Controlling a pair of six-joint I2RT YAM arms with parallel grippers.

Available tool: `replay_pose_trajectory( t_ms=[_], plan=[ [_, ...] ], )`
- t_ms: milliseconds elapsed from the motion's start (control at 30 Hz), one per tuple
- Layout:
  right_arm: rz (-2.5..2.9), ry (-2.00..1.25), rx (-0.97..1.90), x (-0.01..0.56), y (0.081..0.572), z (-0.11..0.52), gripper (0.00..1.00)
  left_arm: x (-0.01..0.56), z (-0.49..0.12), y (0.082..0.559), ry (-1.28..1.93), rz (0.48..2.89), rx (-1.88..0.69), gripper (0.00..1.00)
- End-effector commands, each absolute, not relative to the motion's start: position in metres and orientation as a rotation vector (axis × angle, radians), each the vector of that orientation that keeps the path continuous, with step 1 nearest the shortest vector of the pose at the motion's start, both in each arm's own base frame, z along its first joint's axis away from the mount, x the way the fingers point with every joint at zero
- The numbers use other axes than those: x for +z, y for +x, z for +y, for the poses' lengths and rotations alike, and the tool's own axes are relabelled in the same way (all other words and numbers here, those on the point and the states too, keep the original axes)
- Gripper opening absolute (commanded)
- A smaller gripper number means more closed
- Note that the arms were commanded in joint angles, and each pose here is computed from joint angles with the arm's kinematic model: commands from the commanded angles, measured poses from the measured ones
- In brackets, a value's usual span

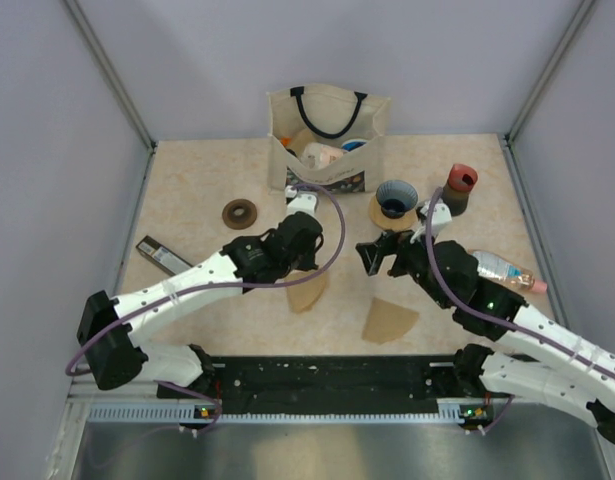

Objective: Place the coffee filter in the dripper

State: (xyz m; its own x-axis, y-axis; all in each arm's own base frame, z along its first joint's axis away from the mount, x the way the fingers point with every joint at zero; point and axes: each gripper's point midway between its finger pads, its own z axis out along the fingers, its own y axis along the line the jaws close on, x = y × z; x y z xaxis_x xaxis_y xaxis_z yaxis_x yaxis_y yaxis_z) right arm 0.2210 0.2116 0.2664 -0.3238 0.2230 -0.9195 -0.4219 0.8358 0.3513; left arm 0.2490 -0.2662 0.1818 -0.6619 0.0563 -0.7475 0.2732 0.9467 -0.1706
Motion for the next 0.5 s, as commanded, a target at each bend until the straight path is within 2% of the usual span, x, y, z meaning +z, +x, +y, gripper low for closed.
replay_pose_trajectory(
  t_ms=[0,200,367,467],
  plan=[
    [1.877,-0.007,0.658,0.241,0.227,0.214,0.99,0.193,-0.268,0.25,0.162,2.274,-0.369,0.23],
    [2.021,-0.052,0.874,0.187,0.204,0.251,0.99,0.153,-0.233,0.232,0.022,2.365,-0.327,0.62],
    [2.169,0.115,0.956,0.143,0.199,0.268,0.98,0.116,-0.21,0.219,-0.142,2.458,-0.521,0.72],
    [2.14,0.134,1.091,0.142,0.201,0.291,0.95,0.104,-0.201,0.22,-0.255,2.443,-0.653,0.72]
  ],
)
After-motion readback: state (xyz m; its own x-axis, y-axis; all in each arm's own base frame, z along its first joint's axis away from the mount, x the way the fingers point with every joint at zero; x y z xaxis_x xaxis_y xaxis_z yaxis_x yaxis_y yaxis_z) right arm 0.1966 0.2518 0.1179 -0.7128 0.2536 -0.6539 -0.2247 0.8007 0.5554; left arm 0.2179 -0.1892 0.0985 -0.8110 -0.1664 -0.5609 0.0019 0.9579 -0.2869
